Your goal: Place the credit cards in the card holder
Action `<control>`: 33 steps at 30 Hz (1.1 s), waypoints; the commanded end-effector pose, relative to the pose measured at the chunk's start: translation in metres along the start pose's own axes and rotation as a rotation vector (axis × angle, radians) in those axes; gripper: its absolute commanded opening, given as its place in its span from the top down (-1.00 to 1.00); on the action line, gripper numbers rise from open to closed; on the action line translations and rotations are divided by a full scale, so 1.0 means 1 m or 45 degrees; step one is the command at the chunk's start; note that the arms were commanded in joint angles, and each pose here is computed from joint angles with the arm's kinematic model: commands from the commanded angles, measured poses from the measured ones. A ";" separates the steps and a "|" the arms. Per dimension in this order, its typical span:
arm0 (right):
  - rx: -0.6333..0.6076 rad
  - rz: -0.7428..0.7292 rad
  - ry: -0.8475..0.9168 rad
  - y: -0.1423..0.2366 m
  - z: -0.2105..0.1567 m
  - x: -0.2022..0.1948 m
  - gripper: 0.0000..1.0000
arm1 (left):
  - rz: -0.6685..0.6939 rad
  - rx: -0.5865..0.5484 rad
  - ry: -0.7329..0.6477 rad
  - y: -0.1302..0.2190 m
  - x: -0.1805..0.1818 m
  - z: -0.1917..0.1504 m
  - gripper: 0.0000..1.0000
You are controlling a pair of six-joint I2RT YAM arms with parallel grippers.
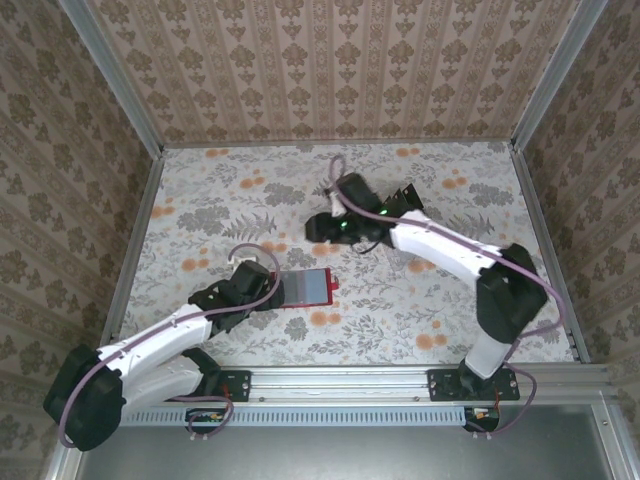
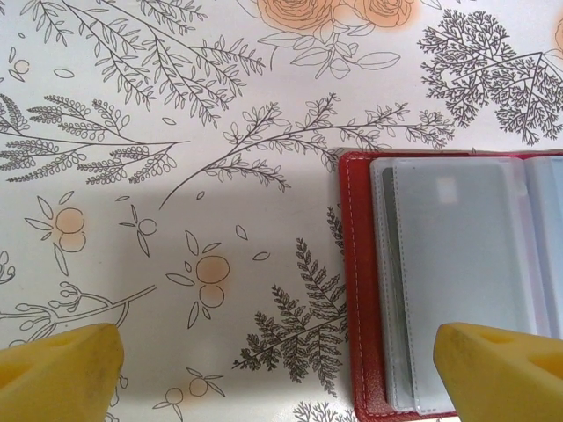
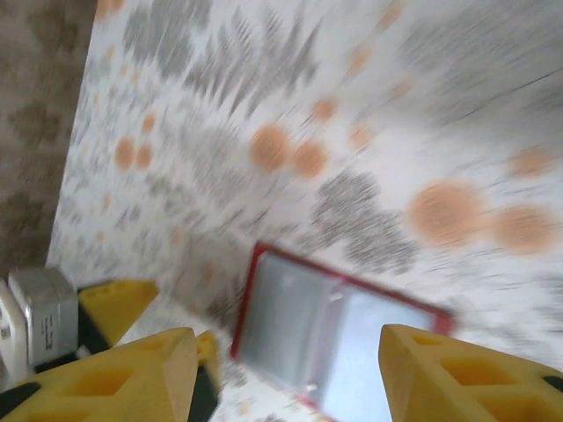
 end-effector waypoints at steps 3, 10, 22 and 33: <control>-0.121 -0.604 0.142 0.031 0.023 -0.073 -0.12 | -0.026 -0.025 -0.016 0.003 -0.001 0.015 -0.99; -0.178 -0.947 0.243 0.031 0.061 -0.104 0.01 | -0.028 -0.014 -0.017 0.004 0.003 0.016 -1.00; -0.173 -1.198 0.370 -0.009 0.096 -0.123 0.08 | -0.025 0.002 -0.006 0.001 0.006 0.015 -1.00; -0.093 -1.215 0.334 -0.032 0.108 -0.146 0.08 | -0.021 0.013 -0.005 -0.002 0.006 0.015 -1.00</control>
Point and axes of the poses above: each hand's point on the last joint's axis, 136 mm out from that joint toward the fingers, its own y axis back along the fingers, its own x axis along the line the jaws close on, z = x × y, the point moved 8 cm from there along y, back along the fingers, and after that the axes turned 15 degrees about -y, right-handed, at the moved point
